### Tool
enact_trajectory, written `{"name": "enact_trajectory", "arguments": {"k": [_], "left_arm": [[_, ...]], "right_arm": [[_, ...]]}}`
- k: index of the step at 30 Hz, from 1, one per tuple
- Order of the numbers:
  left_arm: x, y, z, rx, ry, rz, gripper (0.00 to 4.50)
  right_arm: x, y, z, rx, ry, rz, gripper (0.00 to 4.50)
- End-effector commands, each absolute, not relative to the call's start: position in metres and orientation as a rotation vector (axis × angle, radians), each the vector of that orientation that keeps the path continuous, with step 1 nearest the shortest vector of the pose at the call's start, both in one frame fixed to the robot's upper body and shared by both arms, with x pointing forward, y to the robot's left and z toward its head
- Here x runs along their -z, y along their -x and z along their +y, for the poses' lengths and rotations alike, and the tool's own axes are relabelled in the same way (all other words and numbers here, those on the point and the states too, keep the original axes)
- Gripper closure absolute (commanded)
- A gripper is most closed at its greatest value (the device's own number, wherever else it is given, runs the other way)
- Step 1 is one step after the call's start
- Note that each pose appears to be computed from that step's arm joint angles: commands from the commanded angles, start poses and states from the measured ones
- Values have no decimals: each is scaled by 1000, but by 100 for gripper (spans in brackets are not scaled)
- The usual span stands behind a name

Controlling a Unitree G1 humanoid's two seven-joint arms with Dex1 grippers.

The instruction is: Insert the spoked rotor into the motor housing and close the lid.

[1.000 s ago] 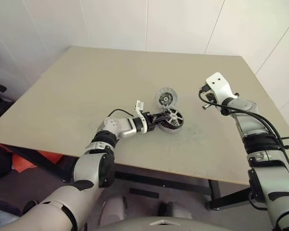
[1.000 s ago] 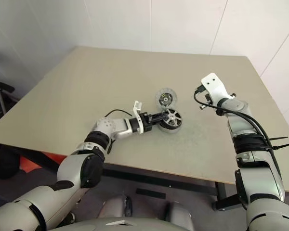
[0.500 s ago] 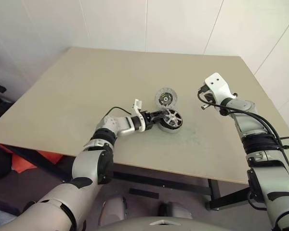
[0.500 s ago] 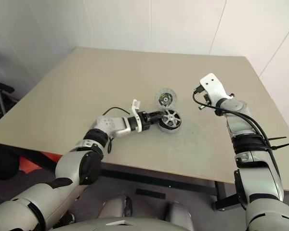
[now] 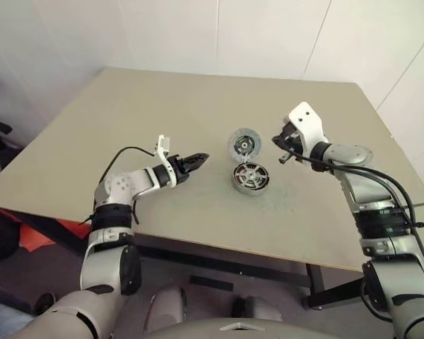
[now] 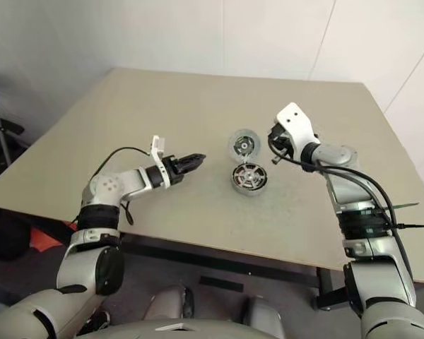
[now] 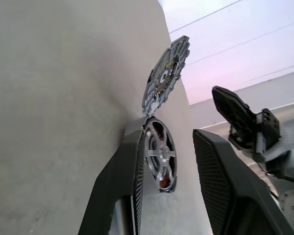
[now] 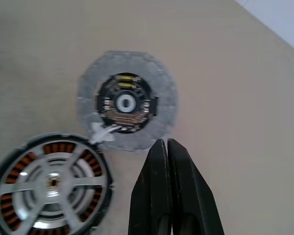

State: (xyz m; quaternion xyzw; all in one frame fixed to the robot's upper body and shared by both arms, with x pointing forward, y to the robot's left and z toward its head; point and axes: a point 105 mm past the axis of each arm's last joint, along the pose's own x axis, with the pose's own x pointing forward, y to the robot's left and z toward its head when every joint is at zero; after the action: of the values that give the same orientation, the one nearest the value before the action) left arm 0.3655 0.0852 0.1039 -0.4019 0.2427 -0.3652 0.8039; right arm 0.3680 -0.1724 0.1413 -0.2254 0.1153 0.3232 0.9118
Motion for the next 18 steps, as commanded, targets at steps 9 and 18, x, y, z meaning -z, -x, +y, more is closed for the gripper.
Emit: {"name": "enact_trajectory", "arguments": {"k": [9, 18], "left_arm": [[-128, -362, 91, 762, 748, 378, 285], [-125, -365, 96, 726, 747, 372, 285]], "right_arm": [[-103, -352, -158, -731, 441, 349, 450], [-88, -352, -159, -714, 450, 379, 450]]}}
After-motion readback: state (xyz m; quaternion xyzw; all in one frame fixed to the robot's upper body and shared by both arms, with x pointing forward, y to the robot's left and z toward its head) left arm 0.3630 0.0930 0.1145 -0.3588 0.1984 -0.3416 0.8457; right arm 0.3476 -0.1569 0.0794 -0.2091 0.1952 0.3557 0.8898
